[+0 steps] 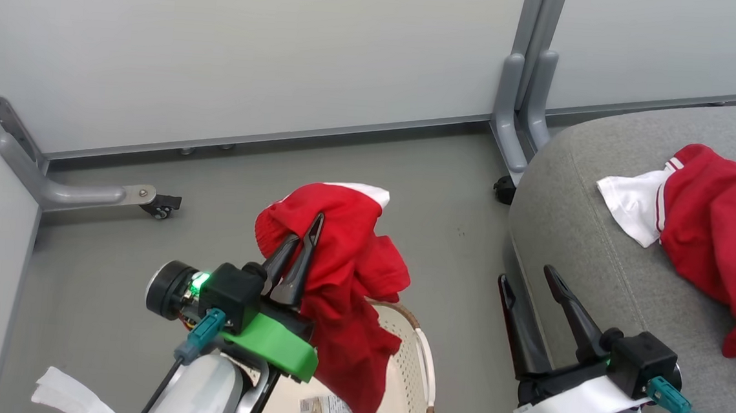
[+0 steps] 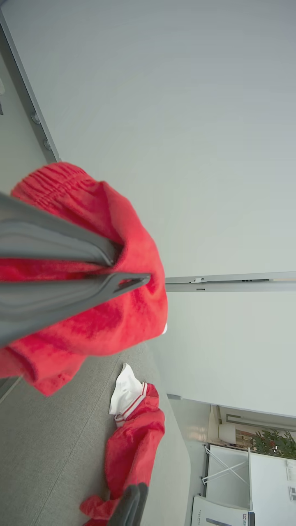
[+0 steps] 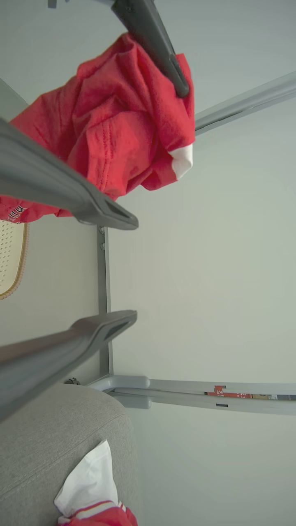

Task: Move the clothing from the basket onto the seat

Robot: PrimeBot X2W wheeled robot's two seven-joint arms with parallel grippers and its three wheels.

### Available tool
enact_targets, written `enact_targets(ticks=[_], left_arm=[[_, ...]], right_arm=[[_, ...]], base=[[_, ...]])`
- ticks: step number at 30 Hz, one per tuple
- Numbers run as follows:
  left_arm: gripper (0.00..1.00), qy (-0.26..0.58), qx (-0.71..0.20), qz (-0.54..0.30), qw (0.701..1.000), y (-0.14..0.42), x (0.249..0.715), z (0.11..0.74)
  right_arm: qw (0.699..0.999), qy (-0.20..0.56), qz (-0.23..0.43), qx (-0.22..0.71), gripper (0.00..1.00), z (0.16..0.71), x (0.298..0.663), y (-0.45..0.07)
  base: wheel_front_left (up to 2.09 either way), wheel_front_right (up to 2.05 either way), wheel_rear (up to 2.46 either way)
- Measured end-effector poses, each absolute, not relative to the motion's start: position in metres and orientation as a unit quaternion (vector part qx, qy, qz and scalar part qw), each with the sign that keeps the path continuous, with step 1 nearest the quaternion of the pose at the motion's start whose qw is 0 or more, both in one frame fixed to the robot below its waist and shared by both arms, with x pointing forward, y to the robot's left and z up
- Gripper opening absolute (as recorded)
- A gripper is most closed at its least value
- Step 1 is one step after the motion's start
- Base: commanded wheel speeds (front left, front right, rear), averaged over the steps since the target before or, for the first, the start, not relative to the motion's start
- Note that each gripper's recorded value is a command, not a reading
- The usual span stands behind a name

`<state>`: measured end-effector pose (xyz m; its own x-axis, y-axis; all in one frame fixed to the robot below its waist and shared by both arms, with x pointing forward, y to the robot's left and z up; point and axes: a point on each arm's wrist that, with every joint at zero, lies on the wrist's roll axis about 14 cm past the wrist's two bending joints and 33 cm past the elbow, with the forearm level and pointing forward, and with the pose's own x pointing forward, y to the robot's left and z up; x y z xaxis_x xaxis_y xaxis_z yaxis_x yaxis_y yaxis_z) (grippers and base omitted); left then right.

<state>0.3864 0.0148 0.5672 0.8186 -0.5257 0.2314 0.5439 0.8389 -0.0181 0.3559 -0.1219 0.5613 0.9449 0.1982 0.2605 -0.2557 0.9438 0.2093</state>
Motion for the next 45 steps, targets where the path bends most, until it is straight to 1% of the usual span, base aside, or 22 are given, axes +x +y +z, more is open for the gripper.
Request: enact_targets(ticks=[4, 13, 19, 31, 36, 40, 41, 42, 43, 44, 45], left_arm=[[0.00, -0.125, -0.050, -0.286, 0.949, 0.012, 0.383, 0.578], [0.00, -0.159, -0.073, -0.319, 0.931, -0.009, 0.376, 0.604], [0.00, -0.183, -0.077, -0.340, 0.919, -0.021, 0.373, 0.622], [0.00, -0.205, -0.089, -0.408, 0.885, -0.056, 0.343, 0.642], [0.00, -0.212, -0.095, -0.436, 0.869, -0.070, 0.328, 0.649], [0.00, -0.214, -0.097, -0.447, 0.863, -0.075, 0.322, 0.652], [0.00, -0.214, -0.097, -0.449, 0.862, -0.076, 0.321, 0.652], [0.00, -0.214, -0.097, -0.450, 0.862, -0.077, 0.320, 0.652], [0.00, -0.214, -0.097, -0.451, 0.861, -0.077, 0.319, 0.653], [0.00, -0.213, -0.097, -0.451, 0.861, -0.077, 0.319, 0.652], [0.00, -0.212, -0.097, -0.451, 0.861, -0.078, 0.319, 0.652]], right_arm=[[0.978, -0.114, 0.131, 0.118, 1.00, 0.559, 0.354, -0.112], [0.968, -0.083, 0.210, 0.108, 1.00, 0.545, 0.349, -0.058], [0.962, -0.081, 0.246, 0.083, 1.00, 0.545, 0.355, -0.038], [0.965, -0.066, 0.246, 0.064, 1.00, 0.536, 0.367, -0.039], [0.955, -0.035, 0.279, 0.092, 1.00, 0.523, 0.356, -0.016], [0.949, -0.019, 0.301, 0.093, 1.00, 0.516, 0.349, -0.006], [0.949, -0.016, 0.303, 0.090, 0.92, 0.514, 0.348, -0.006], [0.948, -0.016, 0.304, 0.092, 0.82, 0.514, 0.347, -0.006], [0.947, -0.015, 0.307, 0.094, 0.30, 0.514, 0.346, -0.004], [0.946, -0.015, 0.311, 0.094, 0.05, 0.514, 0.344, -0.002], [0.944, -0.013, 0.315, 0.093, 0.00, 0.514, 0.343, 0.000]], base=[[0.00, 0.00, 0.00], [0.00, 0.00, 0.00], [0.00, 0.00, 0.00], [0.00, 0.00, 0.00], [0.00, 0.00, 0.00], [0.00, 0.00, 0.00], [0.00, 0.00, 0.00], [0.00, 0.00, 0.00], [0.00, 0.00, 0.00], [0.00, 0.00, 0.00], [0.00, 0.00, 0.00]])
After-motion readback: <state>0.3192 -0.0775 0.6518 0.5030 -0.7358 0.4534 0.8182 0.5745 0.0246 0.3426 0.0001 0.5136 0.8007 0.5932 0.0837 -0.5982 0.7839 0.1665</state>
